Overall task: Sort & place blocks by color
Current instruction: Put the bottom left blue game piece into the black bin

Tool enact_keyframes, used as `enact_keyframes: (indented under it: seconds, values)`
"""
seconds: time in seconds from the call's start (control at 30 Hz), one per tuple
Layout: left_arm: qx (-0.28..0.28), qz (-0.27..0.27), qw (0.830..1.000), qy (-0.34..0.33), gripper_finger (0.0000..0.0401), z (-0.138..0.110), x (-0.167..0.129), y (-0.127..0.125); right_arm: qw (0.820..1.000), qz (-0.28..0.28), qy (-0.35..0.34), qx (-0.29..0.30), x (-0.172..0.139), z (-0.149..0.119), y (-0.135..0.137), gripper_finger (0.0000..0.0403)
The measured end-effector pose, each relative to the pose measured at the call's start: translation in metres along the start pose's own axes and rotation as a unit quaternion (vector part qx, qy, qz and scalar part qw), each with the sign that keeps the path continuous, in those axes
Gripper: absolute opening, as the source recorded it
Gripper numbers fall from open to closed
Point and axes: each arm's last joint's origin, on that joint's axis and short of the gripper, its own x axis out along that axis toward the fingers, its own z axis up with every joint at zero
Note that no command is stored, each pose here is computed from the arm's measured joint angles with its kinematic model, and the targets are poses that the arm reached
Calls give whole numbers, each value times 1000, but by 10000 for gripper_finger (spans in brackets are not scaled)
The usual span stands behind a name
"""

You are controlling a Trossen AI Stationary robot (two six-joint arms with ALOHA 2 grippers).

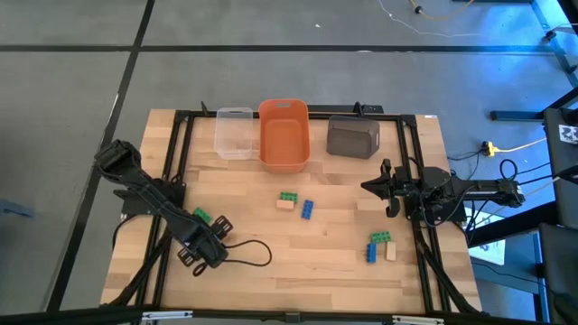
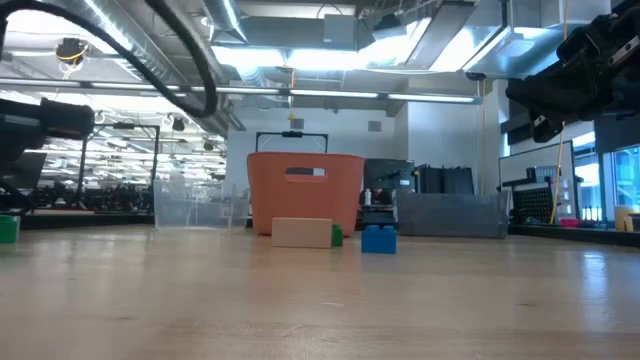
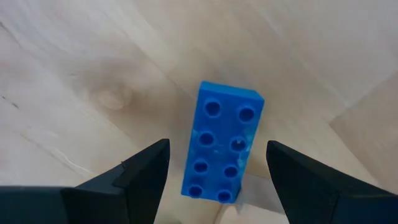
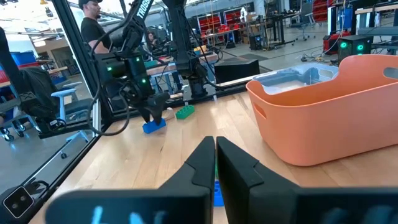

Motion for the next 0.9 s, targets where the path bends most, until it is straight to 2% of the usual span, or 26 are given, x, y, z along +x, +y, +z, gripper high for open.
enact_keyframes:
  seconds: [0.33, 0.77, 0.9]
  values:
    - [43, 2, 999, -23, 261, 2, 7, 0, 1000, 0, 0, 0, 0, 0, 0, 19]
    - [42, -13, 999, 3, 259, 3, 19, 2, 1000, 0, 0, 0, 0, 0, 0, 19]
    - [39, -19, 999, 2, 237, 3, 20, 5, 1000, 0, 0, 0, 0, 0, 0, 19]
